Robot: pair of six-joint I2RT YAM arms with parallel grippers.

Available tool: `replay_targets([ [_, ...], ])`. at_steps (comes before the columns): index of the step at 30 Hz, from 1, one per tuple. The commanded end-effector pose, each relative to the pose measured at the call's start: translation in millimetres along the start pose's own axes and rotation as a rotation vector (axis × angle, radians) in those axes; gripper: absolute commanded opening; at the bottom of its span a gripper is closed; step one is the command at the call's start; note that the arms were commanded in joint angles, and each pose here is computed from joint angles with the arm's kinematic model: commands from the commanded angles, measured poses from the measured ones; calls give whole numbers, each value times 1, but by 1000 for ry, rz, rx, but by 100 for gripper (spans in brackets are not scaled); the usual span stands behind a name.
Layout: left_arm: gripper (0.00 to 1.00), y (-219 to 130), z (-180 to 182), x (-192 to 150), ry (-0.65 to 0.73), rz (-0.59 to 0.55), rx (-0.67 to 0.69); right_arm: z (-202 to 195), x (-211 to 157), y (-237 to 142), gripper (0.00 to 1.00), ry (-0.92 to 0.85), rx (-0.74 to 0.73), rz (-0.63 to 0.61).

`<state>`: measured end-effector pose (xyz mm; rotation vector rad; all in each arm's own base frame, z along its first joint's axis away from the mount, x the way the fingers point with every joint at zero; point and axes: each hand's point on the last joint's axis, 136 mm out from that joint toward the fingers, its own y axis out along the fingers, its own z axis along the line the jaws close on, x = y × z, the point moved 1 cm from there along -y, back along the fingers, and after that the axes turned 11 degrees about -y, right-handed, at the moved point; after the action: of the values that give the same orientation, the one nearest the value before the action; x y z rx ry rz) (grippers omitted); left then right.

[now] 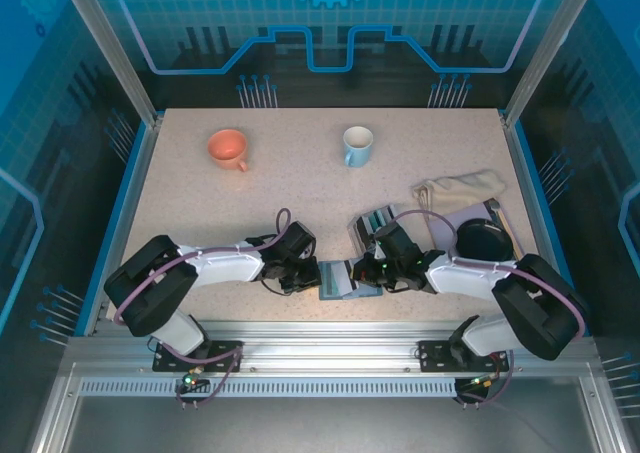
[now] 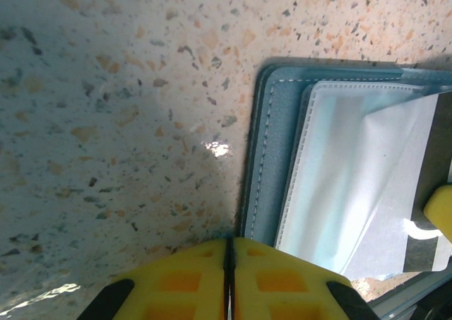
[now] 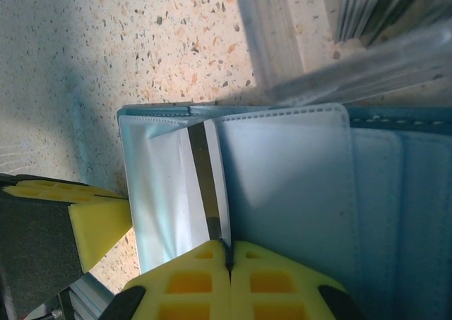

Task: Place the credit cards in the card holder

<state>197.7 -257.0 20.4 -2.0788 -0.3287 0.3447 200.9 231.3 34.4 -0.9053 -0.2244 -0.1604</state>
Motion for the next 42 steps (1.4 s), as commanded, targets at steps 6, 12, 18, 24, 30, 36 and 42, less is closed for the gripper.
replay_targets([
  [6,10,11,-3,-5,13,23,-2,-15,-7,-5,3,21,-77,-41],
  [12,10,11,-4,-5,14,23,-8,-19,-9,-2,3,26,-88,-53],
  [18,10,11,-4,-6,15,23,-7,-20,-8,-10,4,6,-111,-64],
  [24,10,11,-3,-6,11,25,-5,-25,-9,-13,4,7,-129,-77],
  [30,10,12,-6,-6,15,29,-14,-17,-8,-4,4,21,-86,-71],
  [36,10,12,-7,-7,16,29,-13,-4,-6,4,5,21,-78,-81],
  [42,10,12,-6,-7,17,26,-12,5,-11,13,8,13,-62,-56],
])
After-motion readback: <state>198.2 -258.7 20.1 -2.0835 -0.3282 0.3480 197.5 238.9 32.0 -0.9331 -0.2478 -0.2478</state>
